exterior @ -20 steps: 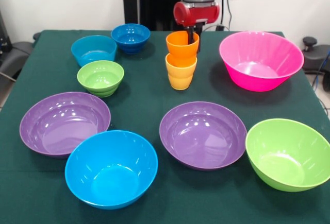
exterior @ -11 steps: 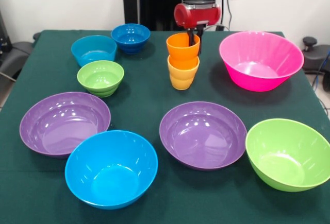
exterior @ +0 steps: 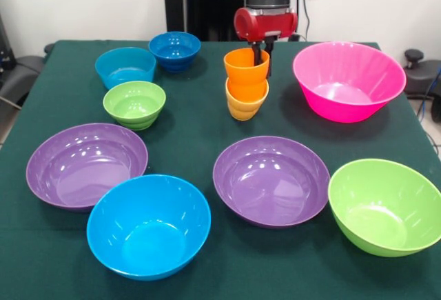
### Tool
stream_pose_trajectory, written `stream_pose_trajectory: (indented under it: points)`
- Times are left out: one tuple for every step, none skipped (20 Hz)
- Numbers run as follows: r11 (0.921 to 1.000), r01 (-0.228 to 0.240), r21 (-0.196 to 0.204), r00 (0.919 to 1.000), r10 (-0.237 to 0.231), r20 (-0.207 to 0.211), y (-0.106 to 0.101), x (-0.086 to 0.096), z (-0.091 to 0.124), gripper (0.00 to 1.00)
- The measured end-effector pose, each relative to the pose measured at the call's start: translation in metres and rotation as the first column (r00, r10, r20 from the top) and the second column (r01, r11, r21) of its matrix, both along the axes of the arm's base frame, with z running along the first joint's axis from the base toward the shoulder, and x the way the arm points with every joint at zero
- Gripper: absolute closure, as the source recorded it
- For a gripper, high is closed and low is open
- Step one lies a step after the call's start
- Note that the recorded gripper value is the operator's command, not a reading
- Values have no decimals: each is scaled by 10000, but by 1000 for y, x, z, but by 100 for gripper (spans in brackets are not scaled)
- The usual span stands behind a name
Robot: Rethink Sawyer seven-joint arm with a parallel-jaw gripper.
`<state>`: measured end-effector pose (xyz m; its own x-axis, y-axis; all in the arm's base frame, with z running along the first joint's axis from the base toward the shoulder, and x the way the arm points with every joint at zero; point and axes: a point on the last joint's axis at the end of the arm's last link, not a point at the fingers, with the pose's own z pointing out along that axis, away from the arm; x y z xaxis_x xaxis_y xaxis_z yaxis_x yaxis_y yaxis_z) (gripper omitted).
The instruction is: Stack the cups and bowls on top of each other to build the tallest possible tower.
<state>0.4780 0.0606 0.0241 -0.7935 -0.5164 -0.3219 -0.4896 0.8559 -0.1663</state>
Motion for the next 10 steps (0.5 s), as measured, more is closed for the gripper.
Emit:
stream_pose_trajectory:
  points:
    - [10000,-2,3,10000,2,-5,0,0,0,100]
    - [10000,-4,6,10000,4,-10,0,0,-1,100]
    - [10000,-6,13,10000,6,-25,0,0,-2,100]
    - [10000,-13,30,10000,13,-67,1,-1,-4,100]
    - [10000,-14,42,10000,15,-91,2,-2,-5,100]
    - [10000,-16,48,9999,17,-107,2,-2,-6,100]
    - [10000,-18,54,9999,19,-123,2,-3,-6,100]
    - [10000,-24,69,9999,25,-135,3,-3,-7,100]
    - [10000,-23,74,9999,24,-132,3,-3,-7,100]
    - [10000,-22,77,9999,23,-134,3,-3,-7,100]
